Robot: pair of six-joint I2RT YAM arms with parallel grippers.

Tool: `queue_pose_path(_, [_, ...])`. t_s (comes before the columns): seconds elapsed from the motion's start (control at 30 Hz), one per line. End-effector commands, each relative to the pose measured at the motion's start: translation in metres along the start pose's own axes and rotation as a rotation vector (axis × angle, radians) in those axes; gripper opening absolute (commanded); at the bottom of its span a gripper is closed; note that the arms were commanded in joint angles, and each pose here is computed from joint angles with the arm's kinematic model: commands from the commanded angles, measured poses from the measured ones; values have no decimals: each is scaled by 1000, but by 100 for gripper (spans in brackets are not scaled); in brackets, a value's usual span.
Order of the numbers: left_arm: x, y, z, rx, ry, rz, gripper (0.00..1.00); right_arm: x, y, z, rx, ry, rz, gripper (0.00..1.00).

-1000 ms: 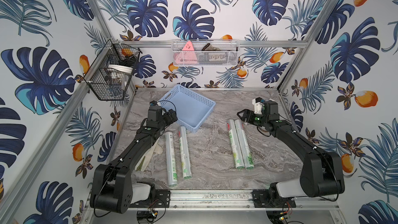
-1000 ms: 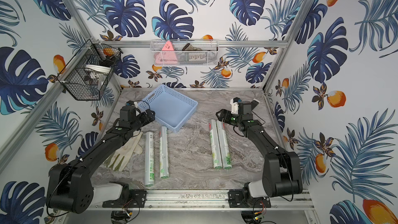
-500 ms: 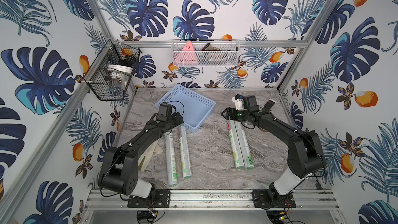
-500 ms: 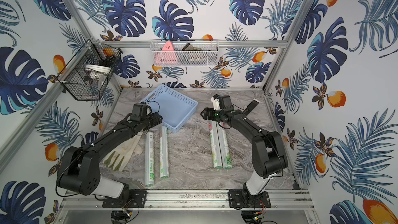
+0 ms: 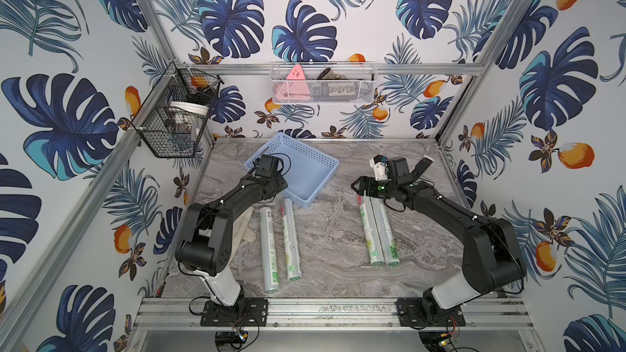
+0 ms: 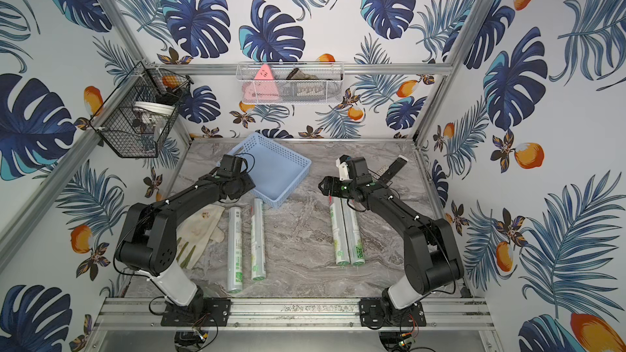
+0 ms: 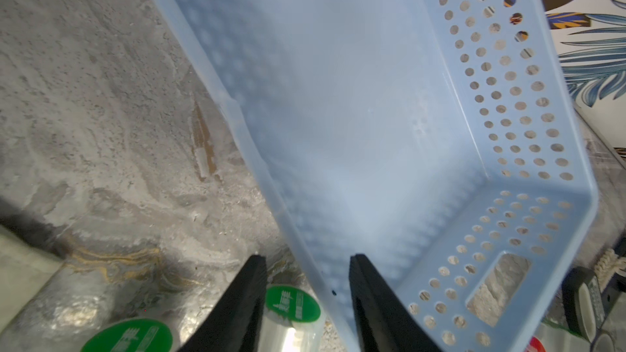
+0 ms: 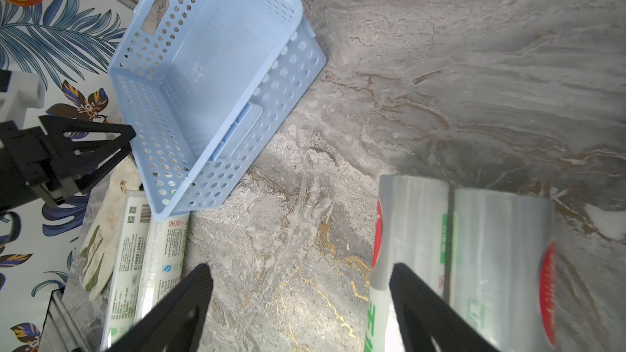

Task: Put the plastic wrap into the basket
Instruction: Move the basket to the center of the board.

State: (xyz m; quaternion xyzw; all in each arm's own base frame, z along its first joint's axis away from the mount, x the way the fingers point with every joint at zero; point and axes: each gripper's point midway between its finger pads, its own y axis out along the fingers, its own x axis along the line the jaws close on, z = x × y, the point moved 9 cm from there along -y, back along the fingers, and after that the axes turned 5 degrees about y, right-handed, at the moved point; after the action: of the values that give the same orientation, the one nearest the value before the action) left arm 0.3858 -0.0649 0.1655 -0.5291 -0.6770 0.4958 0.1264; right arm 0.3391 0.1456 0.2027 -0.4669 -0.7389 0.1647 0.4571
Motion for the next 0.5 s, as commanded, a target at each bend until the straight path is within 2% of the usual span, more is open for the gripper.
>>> queue_pose_path(0.0, [-1,5,-1,-4,-21,-25,44,-1,-5,2,-17,-6,18,87])
queue_pose_path(0.1, [-5,8,-4,-1,-16,-23,37,-3,-8,5,-22,-8,28,88])
queue_pose_path(0.47, [-21,20,-3,34,44,-26,24,-9,-9,12,-27,-4,60,93])
